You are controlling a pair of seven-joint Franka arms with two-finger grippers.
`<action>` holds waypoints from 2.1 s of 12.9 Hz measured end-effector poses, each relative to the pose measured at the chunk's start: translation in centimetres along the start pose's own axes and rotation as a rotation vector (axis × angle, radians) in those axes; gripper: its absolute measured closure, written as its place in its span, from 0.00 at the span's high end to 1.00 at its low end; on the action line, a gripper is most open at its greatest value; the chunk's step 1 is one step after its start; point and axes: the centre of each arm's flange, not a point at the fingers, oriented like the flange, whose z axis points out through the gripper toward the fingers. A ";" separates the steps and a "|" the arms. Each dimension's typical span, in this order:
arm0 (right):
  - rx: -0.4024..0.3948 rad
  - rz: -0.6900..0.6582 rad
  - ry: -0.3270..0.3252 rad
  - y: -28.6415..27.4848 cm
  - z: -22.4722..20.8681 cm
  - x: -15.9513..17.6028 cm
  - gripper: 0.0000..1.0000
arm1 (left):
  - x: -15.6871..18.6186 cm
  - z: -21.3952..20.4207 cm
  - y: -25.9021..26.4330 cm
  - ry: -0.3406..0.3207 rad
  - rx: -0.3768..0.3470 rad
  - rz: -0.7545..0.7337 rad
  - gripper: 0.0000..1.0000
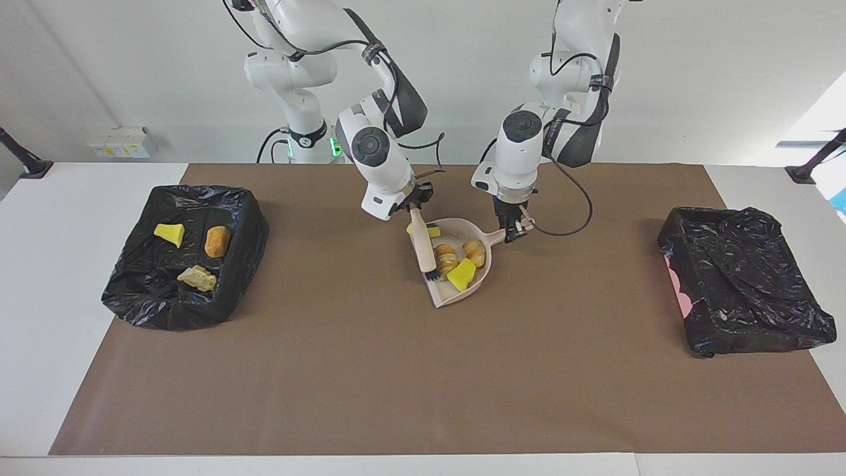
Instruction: Sweep and dump trash in bin
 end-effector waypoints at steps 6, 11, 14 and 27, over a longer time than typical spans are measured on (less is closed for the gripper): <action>0.032 -0.020 0.027 -1.1 -6.6 0.9 0.26 | -0.1 0.0 -0.1 0.002 0.001 0.011 0.31; -0.029 0.010 -0.022 2.4 -10.7 0.8 0.26 | -1.0 -0.1 -1.3 0.008 0.006 0.057 0.31; -0.145 0.030 -0.086 5.3 -11.2 -0.1 0.26 | -4.5 -0.9 -4.3 0.001 0.015 0.111 0.31; -0.323 0.184 -0.013 -9.7 3.4 -6.7 0.26 | -37.4 -15.7 -17.1 0.110 0.043 0.186 0.31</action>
